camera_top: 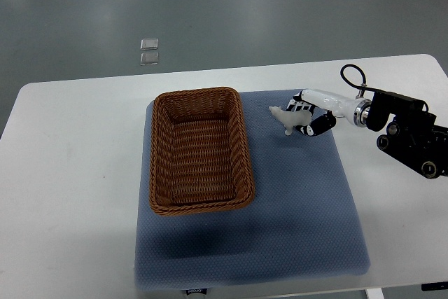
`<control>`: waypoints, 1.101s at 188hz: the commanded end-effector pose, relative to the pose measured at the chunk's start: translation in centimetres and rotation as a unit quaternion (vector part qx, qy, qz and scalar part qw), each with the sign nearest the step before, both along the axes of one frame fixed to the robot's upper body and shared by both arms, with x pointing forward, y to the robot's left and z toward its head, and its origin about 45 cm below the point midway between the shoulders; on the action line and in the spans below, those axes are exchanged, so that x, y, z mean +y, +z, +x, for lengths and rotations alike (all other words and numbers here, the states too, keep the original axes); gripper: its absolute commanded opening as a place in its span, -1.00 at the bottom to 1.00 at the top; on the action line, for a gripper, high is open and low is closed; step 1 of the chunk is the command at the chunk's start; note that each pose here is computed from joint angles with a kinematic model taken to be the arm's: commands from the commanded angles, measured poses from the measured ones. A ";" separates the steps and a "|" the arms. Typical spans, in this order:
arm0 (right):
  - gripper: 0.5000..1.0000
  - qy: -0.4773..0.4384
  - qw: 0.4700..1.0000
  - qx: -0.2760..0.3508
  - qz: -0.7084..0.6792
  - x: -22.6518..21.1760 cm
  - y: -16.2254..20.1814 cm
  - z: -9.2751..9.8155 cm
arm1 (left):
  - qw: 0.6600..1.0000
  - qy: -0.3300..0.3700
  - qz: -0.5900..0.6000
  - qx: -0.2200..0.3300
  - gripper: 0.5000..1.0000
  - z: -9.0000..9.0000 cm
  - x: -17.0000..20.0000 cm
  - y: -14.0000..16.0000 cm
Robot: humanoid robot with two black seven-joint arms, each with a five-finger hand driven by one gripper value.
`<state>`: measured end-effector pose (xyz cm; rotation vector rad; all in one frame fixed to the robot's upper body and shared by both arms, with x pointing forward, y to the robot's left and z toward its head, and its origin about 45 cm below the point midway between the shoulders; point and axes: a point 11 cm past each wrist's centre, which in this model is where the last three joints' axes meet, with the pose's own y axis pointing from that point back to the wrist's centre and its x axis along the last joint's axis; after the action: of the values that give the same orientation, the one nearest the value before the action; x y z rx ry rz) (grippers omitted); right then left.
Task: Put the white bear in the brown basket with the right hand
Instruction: 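Carry the bear with the right hand over the brown basket, then open the right hand to release the bear into the basket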
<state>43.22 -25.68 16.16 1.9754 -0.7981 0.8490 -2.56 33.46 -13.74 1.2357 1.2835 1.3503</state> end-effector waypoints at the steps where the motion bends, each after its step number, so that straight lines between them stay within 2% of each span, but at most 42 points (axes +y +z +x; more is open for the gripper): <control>1: -1.00 -0.004 1.000 -0.019 0.003 0.1 0.4 0.2 | 1.000 0.001 0.000 0.000 1.00 0.0 0.0 0.0; 36: -1.00 0.017 0.998 -0.055 0.025 2.0 2.9 1.1 | 1.000 -0.001 0.000 0.000 1.00 0.0 0.0 0.0; 64: -1.00 0.079 0.992 -0.084 0.058 5.4 6.0 1.0 | 1.000 0.000 0.000 0.000 1.00 0.0 0.0 0.0; 108: -1.00 0.204 0.970 -0.107 0.081 10.4 9.2 -0.9 | 1.000 0.001 0.000 0.000 1.00 0.0 0.0 0.0; 147: -1.00 0.333 0.931 -0.092 0.117 13.5 8.3 -4.7 | 1.000 -0.001 0.000 0.000 1.00 0.0 0.0 0.0; 188: -1.00 0.353 0.926 -0.083 0.103 14.2 7.1 -5.7 | 1.000 0.000 0.000 0.000 1.00 0.0 0.0 0.0; 190: -0.92 0.353 0.926 -0.083 0.103 14.2 7.1 -5.7 | 1.000 0.000 0.000 0.000 1.00 0.0 0.0 0.0; 191: -0.76 0.353 0.926 -0.084 0.103 14.2 7.1 -5.7 | 1.000 0.000 0.000 0.000 1.00 0.0 0.0 0.0; 192: -0.76 0.353 0.926 -0.084 0.103 14.2 7.1 -5.7 | 1.000 0.000 0.000 0.000 1.00 0.0 0.0 0.0; 193: -0.61 0.353 0.926 -0.084 0.103 14.2 7.1 -5.7 | 1.000 0.000 0.000 0.000 1.00 0.0 0.0 0.0; 194: -0.61 0.353 0.926 -0.084 0.103 14.2 7.1 -5.7 | 1.000 0.000 0.000 0.000 1.00 0.0 0.0 0.0; 195: -0.48 0.353 0.926 -0.085 0.103 14.2 7.1 -5.7 | 1.000 -0.001 0.000 0.000 1.00 0.0 0.0 0.0; 196: -0.48 0.353 0.926 -0.086 0.103 14.2 7.1 -5.7 | 1.000 -0.001 0.000 0.000 1.00 0.0 0.0 0.0; 197: -0.36 0.352 0.926 -0.087 0.103 14.2 7.2 -5.7 | 1.000 0.000 0.000 0.000 1.00 0.0 0.0 0.0; 200: -0.25 0.352 0.926 -0.088 0.103 14.2 7.2 -5.7 | 1.000 0.000 0.000 0.001 1.00 -0.1 0.0 0.0; 201: -0.13 0.352 0.926 -0.091 0.104 14.2 7.2 -5.7 | 1.000 0.000 0.000 0.000 1.00 0.0 0.0 0.0; 202: -0.13 0.352 0.926 -0.091 0.104 14.2 7.2 -5.7 | 1.000 0.000 0.000 0.000 1.00 0.0 0.0 0.0; 203: -0.02 0.351 0.926 -0.092 0.104 14.2 7.2 -5.6 | 1.000 0.000 0.000 0.000 1.00 0.0 0.0 0.0; 204: -0.02 0.351 0.926 -0.092 0.104 14.2 7.2 -5.6 | 1.000 0.000 0.000 0.000 1.00 0.0 0.0 0.0; 205: 0.10 0.350 0.926 -0.094 0.105 14.2 7.2 -5.6 | 1.000 0.000 0.000 0.000 1.00 0.0 0.0 0.0; 206: 0.11 0.350 0.926 -0.094 0.105 14.2 7.2 -5.6 | 1.000 0.000 0.000 0.000 1.00 0.0 0.0 0.0; 207: 0.22 0.350 0.926 -0.096 0.105 14.2 7.3 -5.6 | 1.000 -0.001 0.000 0.000 1.00 0.0 0.0 0.0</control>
<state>37.56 -11.46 23.35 2.4449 -0.2511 1.4081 -2.55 33.46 -13.74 1.2348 1.2833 1.3505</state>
